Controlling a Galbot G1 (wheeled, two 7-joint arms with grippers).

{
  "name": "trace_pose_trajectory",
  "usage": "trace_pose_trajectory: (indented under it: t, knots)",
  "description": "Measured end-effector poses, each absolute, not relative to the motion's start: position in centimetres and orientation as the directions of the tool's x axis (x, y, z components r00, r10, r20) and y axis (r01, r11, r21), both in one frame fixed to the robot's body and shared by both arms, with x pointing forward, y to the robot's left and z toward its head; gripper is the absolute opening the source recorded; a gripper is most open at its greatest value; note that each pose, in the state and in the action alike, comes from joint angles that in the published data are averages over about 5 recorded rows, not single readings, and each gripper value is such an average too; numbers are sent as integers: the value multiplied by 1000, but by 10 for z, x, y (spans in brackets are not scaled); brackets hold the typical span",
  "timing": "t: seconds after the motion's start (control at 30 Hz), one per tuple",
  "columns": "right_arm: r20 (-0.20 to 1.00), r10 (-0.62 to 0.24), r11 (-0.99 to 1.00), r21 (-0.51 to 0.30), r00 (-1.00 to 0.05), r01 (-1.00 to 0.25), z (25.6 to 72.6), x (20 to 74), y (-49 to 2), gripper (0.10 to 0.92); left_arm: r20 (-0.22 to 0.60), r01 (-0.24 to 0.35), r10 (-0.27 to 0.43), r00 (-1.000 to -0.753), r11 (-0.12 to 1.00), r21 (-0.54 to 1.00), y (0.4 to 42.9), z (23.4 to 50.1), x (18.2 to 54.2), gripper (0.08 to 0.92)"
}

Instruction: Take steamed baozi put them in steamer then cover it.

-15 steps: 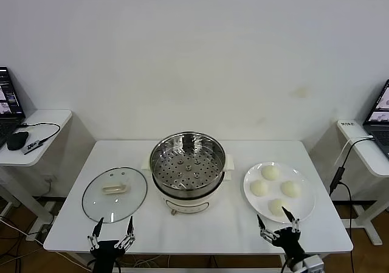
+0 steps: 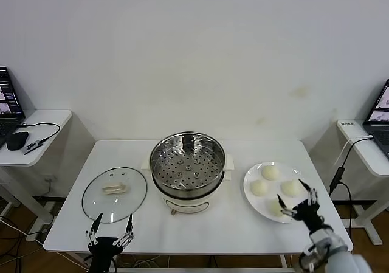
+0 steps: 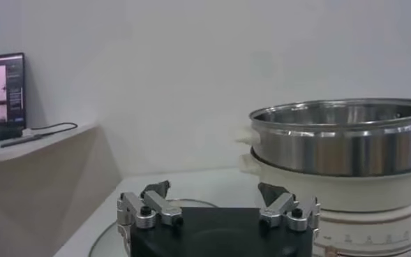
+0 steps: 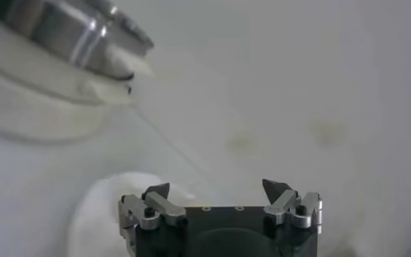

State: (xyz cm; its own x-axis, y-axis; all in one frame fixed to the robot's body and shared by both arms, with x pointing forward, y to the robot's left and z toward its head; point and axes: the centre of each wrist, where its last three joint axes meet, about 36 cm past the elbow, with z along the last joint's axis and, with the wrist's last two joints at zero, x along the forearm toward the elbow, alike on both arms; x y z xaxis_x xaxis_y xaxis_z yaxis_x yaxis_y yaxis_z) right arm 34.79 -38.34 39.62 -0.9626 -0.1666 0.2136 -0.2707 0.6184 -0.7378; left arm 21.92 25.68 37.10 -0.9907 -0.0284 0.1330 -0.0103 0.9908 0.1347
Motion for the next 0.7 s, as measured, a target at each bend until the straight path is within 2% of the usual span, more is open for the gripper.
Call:
trace_pose_trajectory:
  t: [0.17, 0.33, 0.5, 0.7]
  knots:
    - [305, -189, 442, -822, -933, -358, 423, 392, -402, 823, 131, -5, -25, -991, 988, 152, 258, 369, 219, 823]
    - [421, -201, 274, -843, -885, -463, 452, 442, -413, 823, 121, -12, -32, -992, 986, 165, 261, 368, 220, 823]
    - [552, -200, 148, -800, -809, -582, 476, 493, -414, 823, 107, -29, -47, -993, 985, 168, 267, 367, 223, 823]
    - [693, -205, 42, -699, -691, -714, 495, 550, -407, 823, 87, -71, -85, -993, 986, 151, 272, 369, 229, 823]
